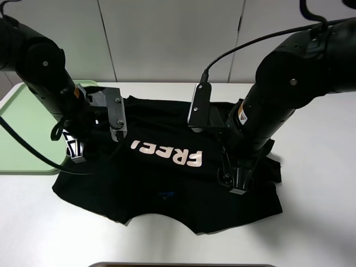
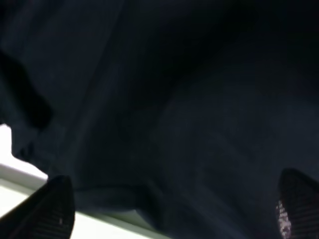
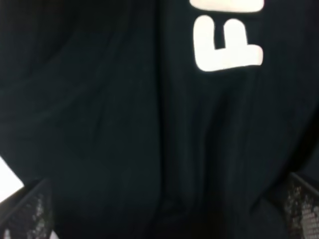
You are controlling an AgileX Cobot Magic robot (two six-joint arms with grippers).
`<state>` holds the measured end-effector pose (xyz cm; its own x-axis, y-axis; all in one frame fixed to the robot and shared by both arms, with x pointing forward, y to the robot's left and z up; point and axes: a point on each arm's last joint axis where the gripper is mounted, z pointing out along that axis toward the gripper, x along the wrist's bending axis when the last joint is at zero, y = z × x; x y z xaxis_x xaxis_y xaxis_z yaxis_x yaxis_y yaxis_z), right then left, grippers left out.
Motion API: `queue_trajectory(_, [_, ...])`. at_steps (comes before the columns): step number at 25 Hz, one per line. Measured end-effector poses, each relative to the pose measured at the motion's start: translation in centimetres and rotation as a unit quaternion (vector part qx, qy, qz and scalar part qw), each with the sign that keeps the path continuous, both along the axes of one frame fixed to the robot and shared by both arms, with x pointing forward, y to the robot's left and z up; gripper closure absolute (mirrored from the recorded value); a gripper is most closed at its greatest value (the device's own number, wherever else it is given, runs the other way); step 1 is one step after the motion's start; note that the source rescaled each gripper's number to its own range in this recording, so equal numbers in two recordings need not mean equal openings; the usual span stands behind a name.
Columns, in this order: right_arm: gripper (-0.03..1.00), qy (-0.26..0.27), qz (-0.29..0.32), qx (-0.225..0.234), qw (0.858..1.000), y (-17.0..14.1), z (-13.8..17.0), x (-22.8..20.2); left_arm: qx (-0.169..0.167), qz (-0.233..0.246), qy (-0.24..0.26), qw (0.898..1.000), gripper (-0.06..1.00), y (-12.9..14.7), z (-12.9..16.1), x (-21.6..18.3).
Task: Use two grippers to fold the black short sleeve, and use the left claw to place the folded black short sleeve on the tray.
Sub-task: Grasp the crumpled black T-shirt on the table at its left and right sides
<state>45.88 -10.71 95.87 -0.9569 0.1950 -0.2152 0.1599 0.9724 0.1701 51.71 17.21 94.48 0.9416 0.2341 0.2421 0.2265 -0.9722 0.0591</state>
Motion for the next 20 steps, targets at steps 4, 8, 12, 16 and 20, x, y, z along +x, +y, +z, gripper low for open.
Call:
queue_trajectory(4, [-0.03, 0.009, -0.008, -0.009, 1.000, 0.0, -1.7, 0.8, 0.021, -0.052, 0.016, 0.998, 0.16, 0.1, -1.1, 0.3])
queue_trajectory(8, [-0.03, 0.018, -0.028, -0.018, 0.999, -0.7, -3.0, 1.8, 0.021, -0.079, -0.002, 0.997, 0.16, 0.9, -1.5, 1.3])
queue_trajectory(12, [-0.03, 0.012, -0.038, -0.013, 0.999, -1.1, -3.0, 2.3, 0.016, -0.078, -0.019, 0.997, 0.16, 1.9, -2.1, 2.3])
queue_trajectory(16, [-0.03, 0.010, -0.038, -0.010, 0.999, -1.1, -3.0, 2.4, 0.022, -0.092, -0.007, 0.995, 0.16, 1.9, -3.8, 2.7])
queue_trajectory(20, [-0.03, 0.018, -0.041, -0.013, 0.999, -1.0, -3.5, 2.4, 0.022, -0.101, -0.006, 0.995, 0.16, 1.7, -4.9, 3.2])
